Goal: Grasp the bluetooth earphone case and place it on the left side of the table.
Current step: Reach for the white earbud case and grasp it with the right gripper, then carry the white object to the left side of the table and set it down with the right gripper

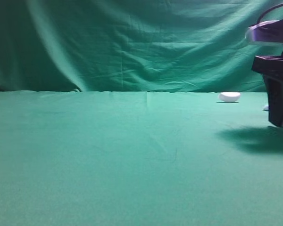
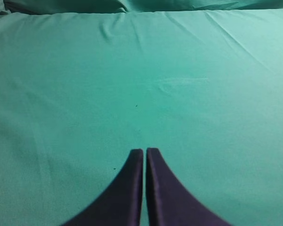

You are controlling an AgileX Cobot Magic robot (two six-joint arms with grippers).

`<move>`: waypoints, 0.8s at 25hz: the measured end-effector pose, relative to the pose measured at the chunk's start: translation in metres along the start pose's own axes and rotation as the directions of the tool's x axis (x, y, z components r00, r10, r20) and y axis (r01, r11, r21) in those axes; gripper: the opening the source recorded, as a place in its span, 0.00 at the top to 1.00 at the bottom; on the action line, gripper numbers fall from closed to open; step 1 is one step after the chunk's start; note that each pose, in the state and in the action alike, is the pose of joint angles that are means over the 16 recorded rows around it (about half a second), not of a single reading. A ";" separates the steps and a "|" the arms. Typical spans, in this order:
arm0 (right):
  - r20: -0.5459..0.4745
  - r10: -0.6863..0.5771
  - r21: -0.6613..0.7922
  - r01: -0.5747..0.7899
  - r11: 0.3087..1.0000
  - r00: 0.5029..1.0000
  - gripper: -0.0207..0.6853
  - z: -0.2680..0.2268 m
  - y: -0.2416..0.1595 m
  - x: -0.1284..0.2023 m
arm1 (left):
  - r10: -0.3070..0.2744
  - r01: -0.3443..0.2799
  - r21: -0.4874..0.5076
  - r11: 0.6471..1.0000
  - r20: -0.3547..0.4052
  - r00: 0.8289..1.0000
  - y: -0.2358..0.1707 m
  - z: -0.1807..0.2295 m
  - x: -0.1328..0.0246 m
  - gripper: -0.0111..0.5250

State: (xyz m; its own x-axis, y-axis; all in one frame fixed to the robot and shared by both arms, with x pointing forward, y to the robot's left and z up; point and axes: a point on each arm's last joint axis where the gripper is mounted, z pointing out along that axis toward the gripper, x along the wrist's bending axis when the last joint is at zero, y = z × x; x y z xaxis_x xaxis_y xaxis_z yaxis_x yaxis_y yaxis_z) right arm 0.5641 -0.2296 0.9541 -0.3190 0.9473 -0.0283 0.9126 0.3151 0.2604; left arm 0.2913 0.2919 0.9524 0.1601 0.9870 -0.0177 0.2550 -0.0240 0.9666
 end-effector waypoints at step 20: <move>-0.161 -0.500 -0.476 0.377 0.795 0.851 0.50 -0.057 0.112 0.235 | 0.000 0.000 0.000 1.000 0.000 1.000 0.000 0.000 0.000 0.98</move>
State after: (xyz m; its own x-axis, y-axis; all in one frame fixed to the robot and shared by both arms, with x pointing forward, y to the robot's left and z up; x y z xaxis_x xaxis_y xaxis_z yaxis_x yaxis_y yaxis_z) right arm 0.5771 0.0249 1.0319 -0.7688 0.6394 0.0015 0.4837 0.5801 0.6554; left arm 0.2913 0.2919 0.9524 0.1601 0.9870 -0.0177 0.2550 -0.0240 0.9666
